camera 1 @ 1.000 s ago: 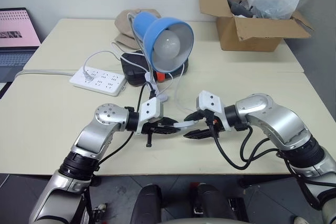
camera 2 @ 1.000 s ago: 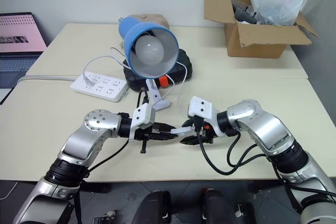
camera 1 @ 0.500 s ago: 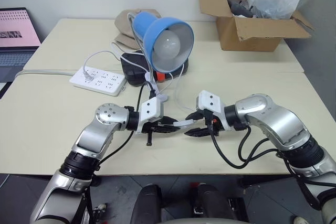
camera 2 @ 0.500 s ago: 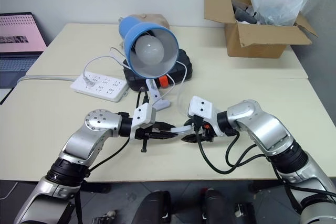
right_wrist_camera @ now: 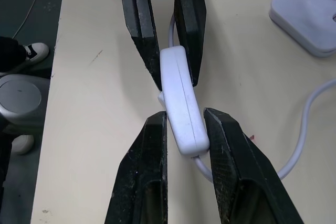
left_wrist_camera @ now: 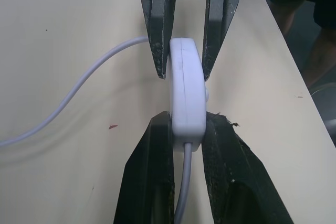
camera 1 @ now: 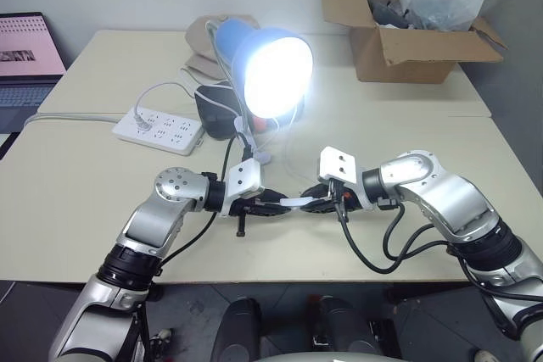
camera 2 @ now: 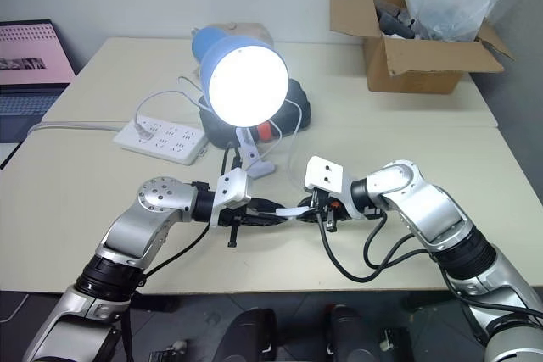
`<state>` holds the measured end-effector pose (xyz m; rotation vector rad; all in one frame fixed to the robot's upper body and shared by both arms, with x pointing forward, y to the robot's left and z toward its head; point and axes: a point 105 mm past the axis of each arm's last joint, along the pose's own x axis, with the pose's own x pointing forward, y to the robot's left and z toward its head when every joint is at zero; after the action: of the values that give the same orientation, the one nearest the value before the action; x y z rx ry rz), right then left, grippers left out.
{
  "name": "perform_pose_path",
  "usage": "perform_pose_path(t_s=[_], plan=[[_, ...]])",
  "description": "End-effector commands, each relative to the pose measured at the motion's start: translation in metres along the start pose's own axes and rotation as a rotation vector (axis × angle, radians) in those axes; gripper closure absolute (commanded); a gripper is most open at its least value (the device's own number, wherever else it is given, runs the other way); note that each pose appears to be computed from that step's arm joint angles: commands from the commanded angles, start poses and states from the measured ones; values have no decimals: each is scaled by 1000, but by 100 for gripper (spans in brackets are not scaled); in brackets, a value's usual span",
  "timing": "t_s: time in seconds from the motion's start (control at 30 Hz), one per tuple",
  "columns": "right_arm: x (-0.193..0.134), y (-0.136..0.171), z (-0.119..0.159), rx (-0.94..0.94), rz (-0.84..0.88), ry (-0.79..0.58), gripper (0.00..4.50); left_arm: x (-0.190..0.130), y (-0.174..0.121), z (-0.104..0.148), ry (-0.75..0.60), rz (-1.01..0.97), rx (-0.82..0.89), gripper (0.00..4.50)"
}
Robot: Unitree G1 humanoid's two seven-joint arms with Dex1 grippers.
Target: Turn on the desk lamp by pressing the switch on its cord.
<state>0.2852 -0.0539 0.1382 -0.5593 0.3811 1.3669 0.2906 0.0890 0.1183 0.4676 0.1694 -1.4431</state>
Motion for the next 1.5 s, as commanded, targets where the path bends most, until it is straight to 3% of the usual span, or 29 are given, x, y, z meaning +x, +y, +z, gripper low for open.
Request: perform_pose_path(t_s=[0.03, 0.07, 0.13, 0.43, 0.57, 0.77, 1.1, 1.17, 1.5], plan=[[0, 1, 10, -28, 6, -36, 380, 0, 5, 12, -34, 28, 40, 409], [0, 1, 10, -33, 5, -44, 380, 0, 5, 11, -32, 29, 42, 409], [-1, 0, 12, -48, 0, -57, 310, 0, 5, 10, -26, 30, 50, 409], [-8, -2, 18, -131, -33, -92, 91, 3, 6, -1, 36, 35, 117, 409], [-27, -6, 22, -197, -94, -81, 1, 10, 15, -8, 59, 78, 157, 409], [-60, -3, -8, -161, -208, 24, 0, 27, 28, -15, 47, 142, 188, 409], [-73, 21, -37, -30, -298, 74, 0, 37, 40, -23, 46, 138, 184, 409], [-75, 22, -40, -12, -319, 80, 0, 37, 39, -23, 32, 123, 167, 339], [-92, 15, -47, 60, -431, 77, 0, 18, 36, -13, -32, 162, 133, 116]])
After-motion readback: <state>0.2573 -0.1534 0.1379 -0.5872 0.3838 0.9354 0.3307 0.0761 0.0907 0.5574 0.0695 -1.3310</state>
